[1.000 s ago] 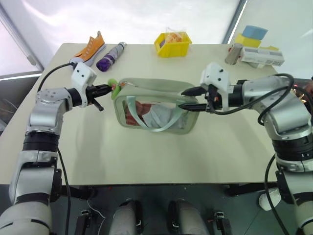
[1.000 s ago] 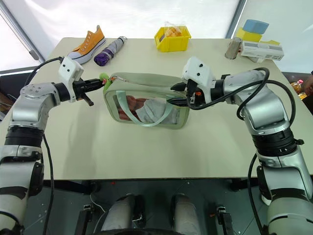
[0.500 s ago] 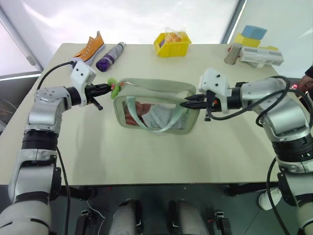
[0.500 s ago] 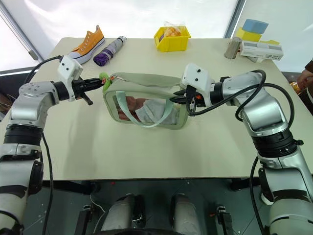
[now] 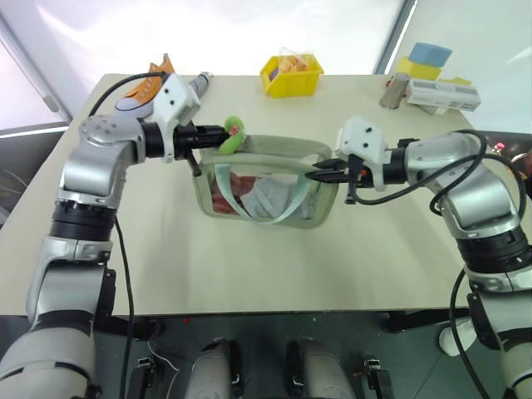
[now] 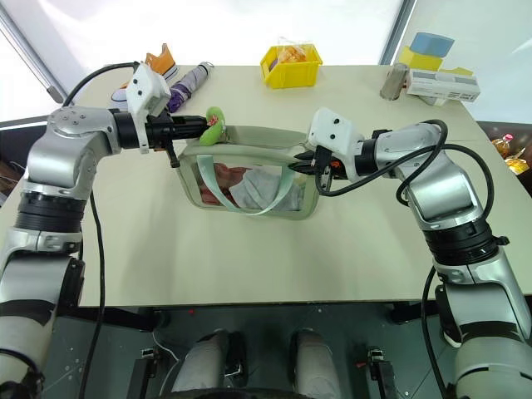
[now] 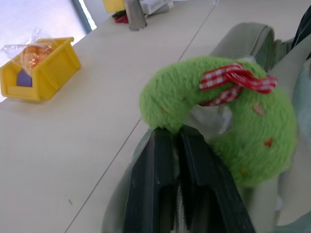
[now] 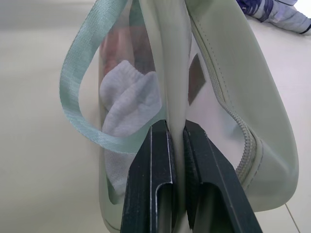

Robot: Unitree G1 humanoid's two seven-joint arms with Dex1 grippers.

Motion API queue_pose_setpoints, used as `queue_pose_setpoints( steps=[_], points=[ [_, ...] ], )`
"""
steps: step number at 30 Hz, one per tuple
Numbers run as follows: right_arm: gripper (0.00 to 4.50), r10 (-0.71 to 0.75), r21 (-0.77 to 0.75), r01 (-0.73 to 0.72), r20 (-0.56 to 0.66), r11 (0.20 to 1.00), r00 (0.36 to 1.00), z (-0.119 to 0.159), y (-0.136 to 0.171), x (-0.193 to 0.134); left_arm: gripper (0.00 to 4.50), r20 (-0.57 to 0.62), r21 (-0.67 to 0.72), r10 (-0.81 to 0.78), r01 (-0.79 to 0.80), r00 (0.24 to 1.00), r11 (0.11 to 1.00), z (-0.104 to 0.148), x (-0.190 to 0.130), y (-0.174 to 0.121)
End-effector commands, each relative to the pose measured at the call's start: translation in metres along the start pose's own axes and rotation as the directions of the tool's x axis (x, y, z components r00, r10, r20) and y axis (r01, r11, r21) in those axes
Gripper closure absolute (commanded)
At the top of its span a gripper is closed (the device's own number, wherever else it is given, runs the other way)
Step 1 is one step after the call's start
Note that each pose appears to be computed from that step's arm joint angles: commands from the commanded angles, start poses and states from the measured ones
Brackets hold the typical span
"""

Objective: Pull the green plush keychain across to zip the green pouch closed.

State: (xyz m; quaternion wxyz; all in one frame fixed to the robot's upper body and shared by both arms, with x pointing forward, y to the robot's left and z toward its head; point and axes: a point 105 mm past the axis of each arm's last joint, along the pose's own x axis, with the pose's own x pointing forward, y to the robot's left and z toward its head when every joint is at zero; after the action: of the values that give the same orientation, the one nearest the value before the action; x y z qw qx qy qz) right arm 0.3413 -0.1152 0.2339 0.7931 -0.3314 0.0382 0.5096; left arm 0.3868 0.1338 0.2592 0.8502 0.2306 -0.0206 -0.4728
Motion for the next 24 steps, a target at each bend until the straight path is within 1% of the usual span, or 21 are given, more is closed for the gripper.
queue_pose_setpoints(
  steps=[1, 4, 6, 9, 12, 15, 17, 19, 22, 24],
  points=[
    [4.50, -0.024, -0.023, 0.024, 0.013, 0.999, 1.000, 0.004, -0.002, -0.003, 2.63, 0.052, 0.098, 0.029, -0.034, 0.998, 0.995, 0.029, -0.004, 0.014],
    [4.50, -0.030, -0.021, 0.031, 0.008, 0.999, 1.000, 0.002, -0.003, -0.004, 1.04, 0.069, 0.133, 0.082, -0.090, 0.994, 0.987, 0.047, -0.015, 0.028],
    [4.50, -0.032, -0.021, 0.032, 0.007, 0.999, 0.999, 0.002, -0.003, -0.004, 0.03, 0.062, 0.160, 0.077, -0.086, 0.995, 0.983, 0.056, -0.026, 0.030],
    [4.50, -0.036, -0.020, 0.036, 0.008, 0.999, 0.999, 0.000, -0.003, -0.003, 0.03, 0.019, 0.205, 0.034, -0.037, 0.999, 0.978, 0.064, -0.048, 0.023],
    [4.50, -0.038, -0.023, 0.038, 0.008, 0.999, 0.999, -0.001, -0.005, -0.003, 0.03, -0.046, 0.200, -0.025, 0.034, 0.999, 0.979, 0.058, -0.065, 0.007],
    [4.50, -0.039, -0.026, 0.040, 0.013, 0.999, 0.999, 0.000, -0.006, -0.001, 0.03, -0.098, 0.152, -0.067, 0.082, 0.993, 0.985, 0.038, -0.070, -0.015],
    [4.50, -0.039, -0.028, 0.039, 0.016, 0.999, 0.999, 0.001, -0.006, 0.000, 0.03, -0.119, 0.118, -0.064, 0.079, 0.991, 0.990, 0.020, -0.068, -0.026],
    [4.50, -0.037, -0.029, 0.037, 0.017, 0.999, 0.999, 0.002, -0.006, 0.000, 0.03, -0.128, 0.106, -0.041, 0.055, 0.991, 0.993, 0.007, -0.065, -0.029],
    [4.50, -0.032, -0.030, 0.032, 0.019, 0.999, 0.999, 0.003, -0.006, 0.001, 0.03, -0.122, 0.085, -0.011, 0.021, 0.992, 0.996, -0.003, -0.058, -0.028],
    [4.50, -0.029, -0.031, 0.029, 0.019, 0.999, 0.999, 0.003, -0.006, 0.001, 0.57, -0.136, 0.105, 0.027, -0.012, 0.990, 0.994, -0.012, -0.053, -0.023]
  ],
)
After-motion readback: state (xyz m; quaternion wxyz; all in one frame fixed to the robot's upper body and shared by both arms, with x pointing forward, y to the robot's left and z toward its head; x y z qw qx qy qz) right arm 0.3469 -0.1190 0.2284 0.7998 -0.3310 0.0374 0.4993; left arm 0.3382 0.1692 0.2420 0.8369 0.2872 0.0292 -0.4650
